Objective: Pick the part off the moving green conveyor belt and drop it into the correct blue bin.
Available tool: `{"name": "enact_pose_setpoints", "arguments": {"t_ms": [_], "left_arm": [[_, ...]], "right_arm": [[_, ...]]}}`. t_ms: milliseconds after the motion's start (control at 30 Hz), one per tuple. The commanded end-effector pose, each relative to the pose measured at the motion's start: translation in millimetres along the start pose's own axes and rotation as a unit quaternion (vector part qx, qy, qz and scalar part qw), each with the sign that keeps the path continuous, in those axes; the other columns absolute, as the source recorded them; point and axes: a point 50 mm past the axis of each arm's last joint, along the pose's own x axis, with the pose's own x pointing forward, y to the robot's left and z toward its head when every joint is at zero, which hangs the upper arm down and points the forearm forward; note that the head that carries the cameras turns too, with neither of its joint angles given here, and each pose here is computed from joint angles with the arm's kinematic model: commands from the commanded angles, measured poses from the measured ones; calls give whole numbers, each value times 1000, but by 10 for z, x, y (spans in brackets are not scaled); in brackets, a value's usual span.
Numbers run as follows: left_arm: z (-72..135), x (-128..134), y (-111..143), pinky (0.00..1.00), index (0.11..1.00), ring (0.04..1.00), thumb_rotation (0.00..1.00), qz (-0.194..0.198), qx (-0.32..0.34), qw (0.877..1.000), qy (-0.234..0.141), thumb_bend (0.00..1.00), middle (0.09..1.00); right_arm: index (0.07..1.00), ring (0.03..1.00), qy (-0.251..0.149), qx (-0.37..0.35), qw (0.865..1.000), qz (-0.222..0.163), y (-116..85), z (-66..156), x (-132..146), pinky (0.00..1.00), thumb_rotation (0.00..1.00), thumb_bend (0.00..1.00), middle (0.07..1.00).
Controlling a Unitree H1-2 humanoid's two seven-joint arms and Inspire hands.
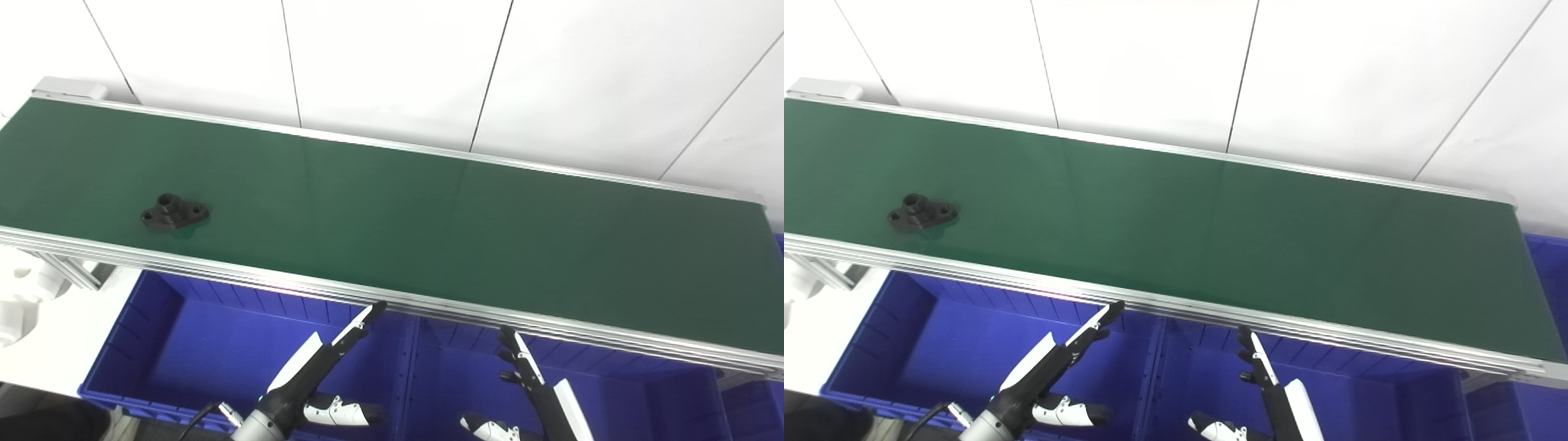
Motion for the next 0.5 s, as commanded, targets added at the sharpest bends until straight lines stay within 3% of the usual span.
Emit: {"name": "enact_pose_setpoints", "arguments": {"t_ms": [0, 300, 467], "left_arm": [[61, 26, -9, 974, 1000, 1000, 738, 12, 4, 1000, -20, 756, 1000], [15, 84, -88, 930, 994, 1000, 698, 8, -10, 1000, -25, 765, 1000], [-14, 102, -99, 910, 980, 986, 671, 14, -10, 999, -28, 774, 1000]], "right_arm": [[994, 913, -39, -3, 999, -11, -31, 77, 24, 798, 627, 733, 955], [1000, 932, -25, -4, 1000, -5, -74, -31, 1, 826, 685, 674, 965], [1000, 955, -22, 6, 1000, -4, -74, -40, 5, 869, 652, 615, 978]]}}
